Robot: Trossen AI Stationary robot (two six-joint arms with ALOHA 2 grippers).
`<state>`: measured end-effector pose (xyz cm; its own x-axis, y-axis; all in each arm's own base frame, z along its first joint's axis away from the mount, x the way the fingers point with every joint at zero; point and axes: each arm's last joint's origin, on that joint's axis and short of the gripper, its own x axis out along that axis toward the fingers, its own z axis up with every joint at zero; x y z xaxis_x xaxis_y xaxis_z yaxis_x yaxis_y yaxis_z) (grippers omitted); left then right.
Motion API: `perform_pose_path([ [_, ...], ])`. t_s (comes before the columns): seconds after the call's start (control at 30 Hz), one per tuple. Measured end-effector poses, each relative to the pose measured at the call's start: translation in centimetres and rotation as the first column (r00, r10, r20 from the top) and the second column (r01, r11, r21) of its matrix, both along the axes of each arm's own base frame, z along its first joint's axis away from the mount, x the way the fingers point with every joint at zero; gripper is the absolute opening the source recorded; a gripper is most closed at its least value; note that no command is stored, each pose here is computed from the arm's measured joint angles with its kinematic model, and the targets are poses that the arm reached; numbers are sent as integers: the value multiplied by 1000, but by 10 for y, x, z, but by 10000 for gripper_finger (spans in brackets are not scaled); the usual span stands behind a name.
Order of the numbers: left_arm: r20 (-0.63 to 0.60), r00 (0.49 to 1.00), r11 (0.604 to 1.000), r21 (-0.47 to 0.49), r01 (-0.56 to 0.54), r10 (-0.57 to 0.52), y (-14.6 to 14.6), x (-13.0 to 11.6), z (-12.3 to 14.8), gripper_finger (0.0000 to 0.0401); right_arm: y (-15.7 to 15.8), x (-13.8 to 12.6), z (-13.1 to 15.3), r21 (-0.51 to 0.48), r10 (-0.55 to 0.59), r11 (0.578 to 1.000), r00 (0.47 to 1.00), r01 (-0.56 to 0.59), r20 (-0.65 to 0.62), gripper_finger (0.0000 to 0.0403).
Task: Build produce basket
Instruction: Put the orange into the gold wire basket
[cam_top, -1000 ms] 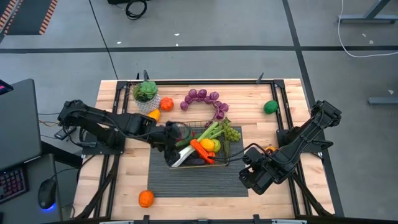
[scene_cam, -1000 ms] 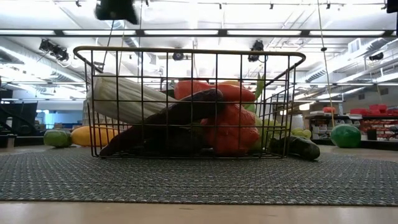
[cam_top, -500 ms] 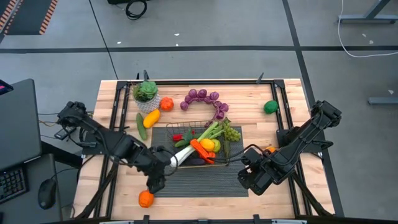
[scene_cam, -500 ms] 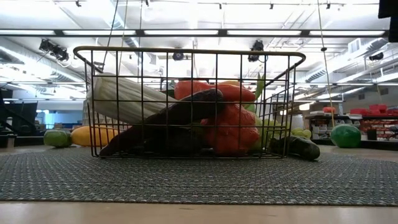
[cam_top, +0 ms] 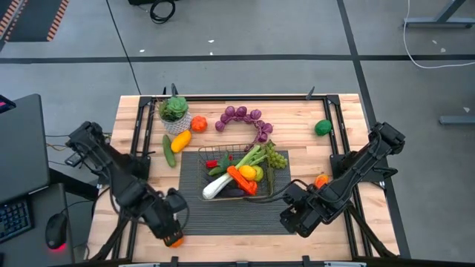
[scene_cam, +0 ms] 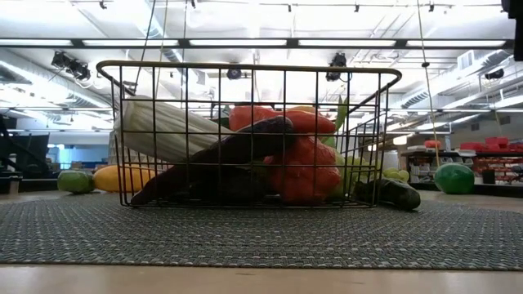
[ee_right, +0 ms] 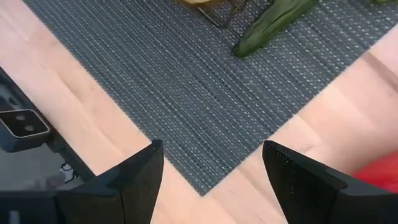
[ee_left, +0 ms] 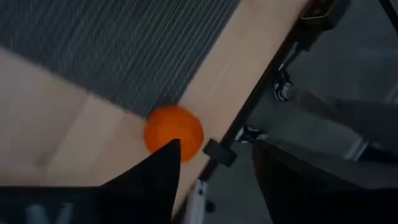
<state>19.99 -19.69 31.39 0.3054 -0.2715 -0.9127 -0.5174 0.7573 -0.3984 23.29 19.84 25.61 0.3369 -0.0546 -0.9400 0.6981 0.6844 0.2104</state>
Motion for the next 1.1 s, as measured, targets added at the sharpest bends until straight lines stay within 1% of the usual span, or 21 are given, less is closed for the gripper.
perform_pose_path([
  [0.13, -61, 990, 991, -26, -131, 129, -11, -4, -6, 251, 1, 1, -6, 13, -6, 1000, 1000, 6, 11, 278],
  [0.2, -94, 977, 980, -30, -196, 192, -15, -3, -11, 274, 1, 1, -8, 24, -6, 1000, 1000, 6, 22, 278],
  [0.3, -149, 949, 958, -27, -286, 279, -23, -2, -20, 307, 1, 0, -11, 10, 18, 1000, 1000, -18, 12, 278],
  [0.4, -205, 919, 937, -18, -348, 337, -33, -1, -31, 331, 1, 1, -10, -2, 47, 999, 999, -47, 18, 278],
  [0.5, -273, 889, 924, 4, -382, 368, -43, 0, -45, 351, 1, 1, -10, -23, 82, 996, 996, -81, 22, 278],
  [0.57, -313, 867, 916, 30, -399, 388, -50, 0, -54, 356, 1, 1, -10, -40, 118, 992, 993, -117, 20, 278],
  [0.63, -335, 841, 899, 49, -435, 425, -56, 1, -63, 357, 1, 1, -10, -56, 161, 986, 987, -160, 17, 278],
  [0.8, -343, 796, 852, 24, -523, 498, -65, 11, -75, 357, 2, 0, -10, -80, 269, 960, 963, -269, -5, 278],
  [0.97, -358, 739, 810, 99, -578, 571, -64, 17, -91, 358, 2, 0, -10, -112, 377, 919, 926, -377, -28, 278],
  [1.1, -387, 704, 794, 149, -590, 595, -64, 21, -102, 358, 3, -3, -11, -102, 401, 909, 915, -404, -53, 278],
])
